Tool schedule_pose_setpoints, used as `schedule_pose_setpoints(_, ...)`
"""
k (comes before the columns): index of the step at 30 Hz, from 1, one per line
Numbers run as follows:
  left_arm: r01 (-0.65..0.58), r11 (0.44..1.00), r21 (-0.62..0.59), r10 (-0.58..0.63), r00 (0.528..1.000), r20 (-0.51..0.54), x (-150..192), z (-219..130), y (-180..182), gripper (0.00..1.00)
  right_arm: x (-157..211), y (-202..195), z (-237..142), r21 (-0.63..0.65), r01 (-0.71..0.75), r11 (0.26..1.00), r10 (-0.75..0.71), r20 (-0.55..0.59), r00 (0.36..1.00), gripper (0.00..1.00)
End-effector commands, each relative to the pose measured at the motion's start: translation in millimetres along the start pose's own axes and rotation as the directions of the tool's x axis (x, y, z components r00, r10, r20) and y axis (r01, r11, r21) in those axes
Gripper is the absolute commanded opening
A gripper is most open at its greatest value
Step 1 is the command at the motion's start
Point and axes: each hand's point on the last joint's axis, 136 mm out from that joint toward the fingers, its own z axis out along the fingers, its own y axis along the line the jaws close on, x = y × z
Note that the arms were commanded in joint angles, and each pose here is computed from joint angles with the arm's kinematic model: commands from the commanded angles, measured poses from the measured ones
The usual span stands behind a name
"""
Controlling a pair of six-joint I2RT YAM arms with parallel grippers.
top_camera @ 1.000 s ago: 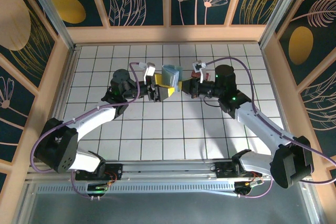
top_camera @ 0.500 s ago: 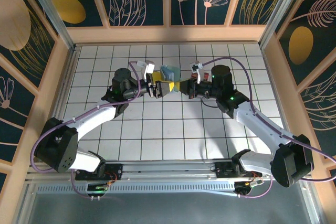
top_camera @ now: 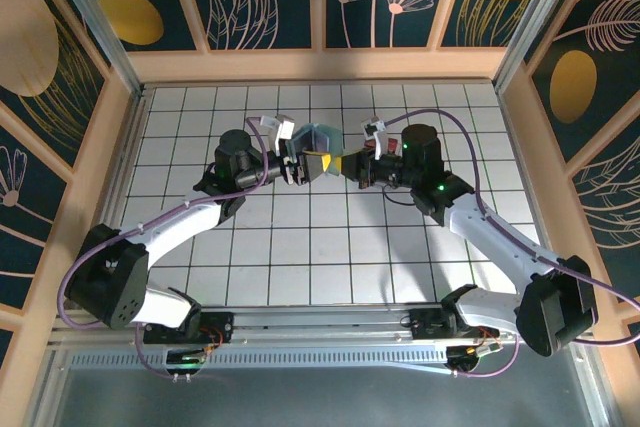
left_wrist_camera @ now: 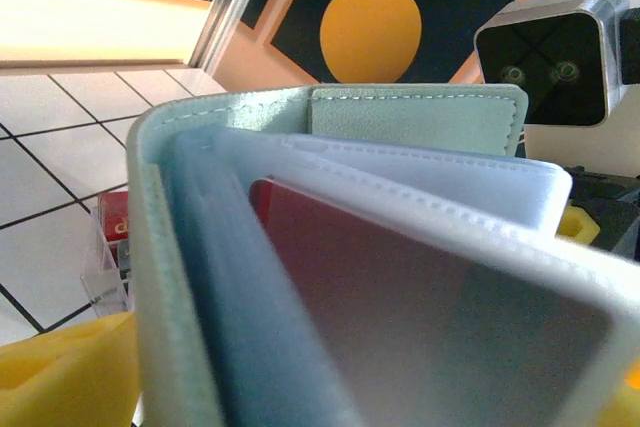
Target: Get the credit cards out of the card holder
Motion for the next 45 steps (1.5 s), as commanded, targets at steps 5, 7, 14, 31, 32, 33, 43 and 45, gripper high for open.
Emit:
schedule_pose_setpoints(5, -0.021, 1.0, -0.012, 0.022, 0.998, 0.062, -20, -4, -8, 0.86, -5, 21, -4, -0.081, 0.081, 0.993, -0.079, 0.026, 0.997, 0.13)
schedule_pose_setpoints(7, -0.012, 1.0, -0.014, 0.013, 0.997, 0.075, -22, -6, -9, 0.83, -4, 24, -6, -0.094, 0.09, 0.991, -0.088, 0.026, 0.996, 0.17)
schedule_pose_setpoints(14, 0.042, 0.999, 0.008, -0.043, 0.991, 0.129, -30, -8, -13, 0.7, -4, 28, -8, -0.109, 0.109, 0.988, -0.106, 0.036, 0.994, 0.26)
schedule_pose_setpoints(31, 0.095, 0.994, -0.05, -0.087, 0.987, 0.133, -37, -8, -5, 0.0, -17, 2, 3, 0.062, 0.08, 0.995, -0.084, 0.065, 0.994, 0.29)
schedule_pose_setpoints(32, 0.105, 0.993, -0.062, -0.096, 0.987, 0.125, -39, -7, -4, 0.0, -17, 2, 2, 0.091, 0.1, 0.991, -0.106, 0.068, 0.992, 0.36)
schedule_pose_setpoints(33, 0.116, 0.991, -0.073, -0.107, 0.987, 0.117, -39, -7, -3, 0.0, -18, 1, 0, 0.123, 0.121, 0.985, -0.13, 0.073, 0.989, 0.45)
schedule_pose_setpoints(43, 0.209, 0.971, -0.112, -0.21, 0.978, 0.005, -38, -3, -8, 0.0, -14, 4, 3, 0.273, 0.323, 0.906, -0.335, -0.004, 0.942, 0.8)
schedule_pose_setpoints(45, 0.221, 0.971, -0.09, -0.222, 0.975, -0.005, -39, -3, -13, 0.0, -12, 4, 6, 0.275, 0.339, 0.9, -0.348, -0.017, 0.937, 0.81)
